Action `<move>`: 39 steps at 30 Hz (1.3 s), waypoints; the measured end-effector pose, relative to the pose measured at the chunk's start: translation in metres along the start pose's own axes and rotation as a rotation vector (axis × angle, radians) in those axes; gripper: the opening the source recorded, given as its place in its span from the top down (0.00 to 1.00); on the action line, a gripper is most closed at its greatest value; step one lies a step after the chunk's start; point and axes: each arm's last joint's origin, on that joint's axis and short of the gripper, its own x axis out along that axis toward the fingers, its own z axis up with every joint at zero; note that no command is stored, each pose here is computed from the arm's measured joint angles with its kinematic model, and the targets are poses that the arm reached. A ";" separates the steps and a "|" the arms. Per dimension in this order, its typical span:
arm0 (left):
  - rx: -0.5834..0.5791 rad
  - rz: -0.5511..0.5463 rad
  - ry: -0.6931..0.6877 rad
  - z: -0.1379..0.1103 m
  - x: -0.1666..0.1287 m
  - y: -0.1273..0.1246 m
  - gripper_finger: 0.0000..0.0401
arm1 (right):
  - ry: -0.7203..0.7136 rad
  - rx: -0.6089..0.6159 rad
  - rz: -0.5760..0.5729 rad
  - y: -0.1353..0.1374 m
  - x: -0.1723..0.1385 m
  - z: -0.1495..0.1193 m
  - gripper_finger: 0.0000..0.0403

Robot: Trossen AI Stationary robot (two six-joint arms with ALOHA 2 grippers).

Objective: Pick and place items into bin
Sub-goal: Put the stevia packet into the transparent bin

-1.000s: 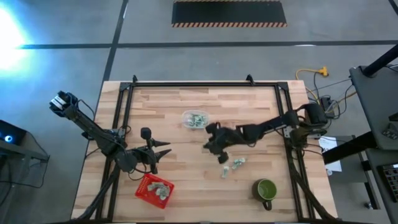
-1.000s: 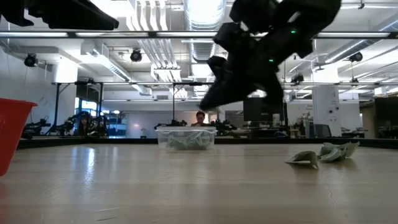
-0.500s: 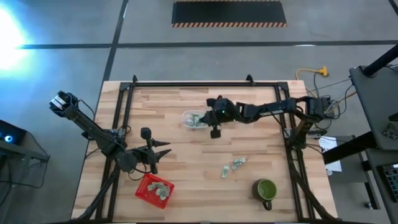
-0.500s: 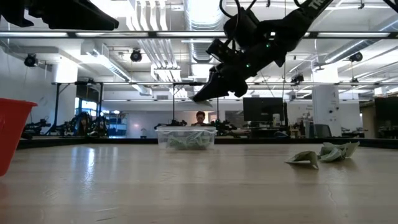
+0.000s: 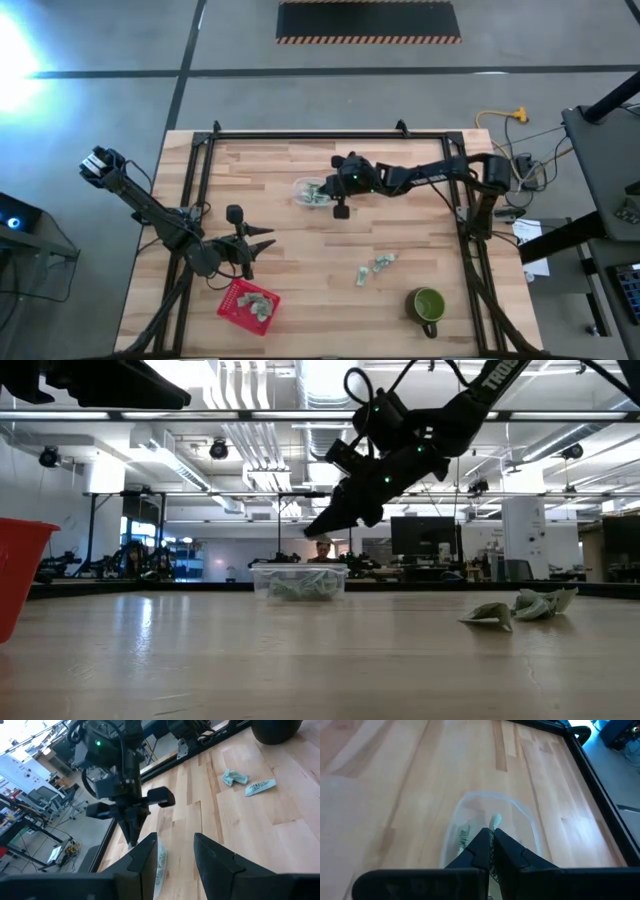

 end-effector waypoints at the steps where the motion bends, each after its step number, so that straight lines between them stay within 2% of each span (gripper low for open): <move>1: 0.000 0.000 0.000 0.000 0.000 0.000 0.72 | 0.000 0.001 -0.002 -0.001 0.001 0.001 0.98; 7: 0.009 -0.001 0.000 0.000 0.000 0.000 0.72 | 0.001 0.005 0.003 -0.002 0.000 0.003 0.93; 19: 0.009 -0.001 0.000 0.000 0.000 0.000 0.72 | 0.020 -0.006 0.007 -0.003 -0.006 0.004 0.61; 22: 0.009 -0.001 0.000 0.000 0.000 0.000 0.72 | 0.091 -0.056 0.096 0.006 -0.019 0.006 0.58; 27: 0.009 -0.003 0.000 0.000 0.000 0.000 0.72 | 0.206 -0.037 0.397 0.035 -0.047 0.007 0.56; 29: 0.009 -0.003 0.000 0.000 0.000 0.000 0.72 | 0.216 -0.029 0.478 0.051 -0.053 0.007 0.56; 34: 0.007 -0.003 -0.001 0.000 0.000 0.000 0.72 | 0.292 -0.058 0.577 0.092 -0.059 -0.004 0.57; 39: 0.002 -0.002 -0.002 0.000 0.000 0.000 0.72 | 0.338 -0.078 0.636 0.121 -0.064 -0.012 0.59</move>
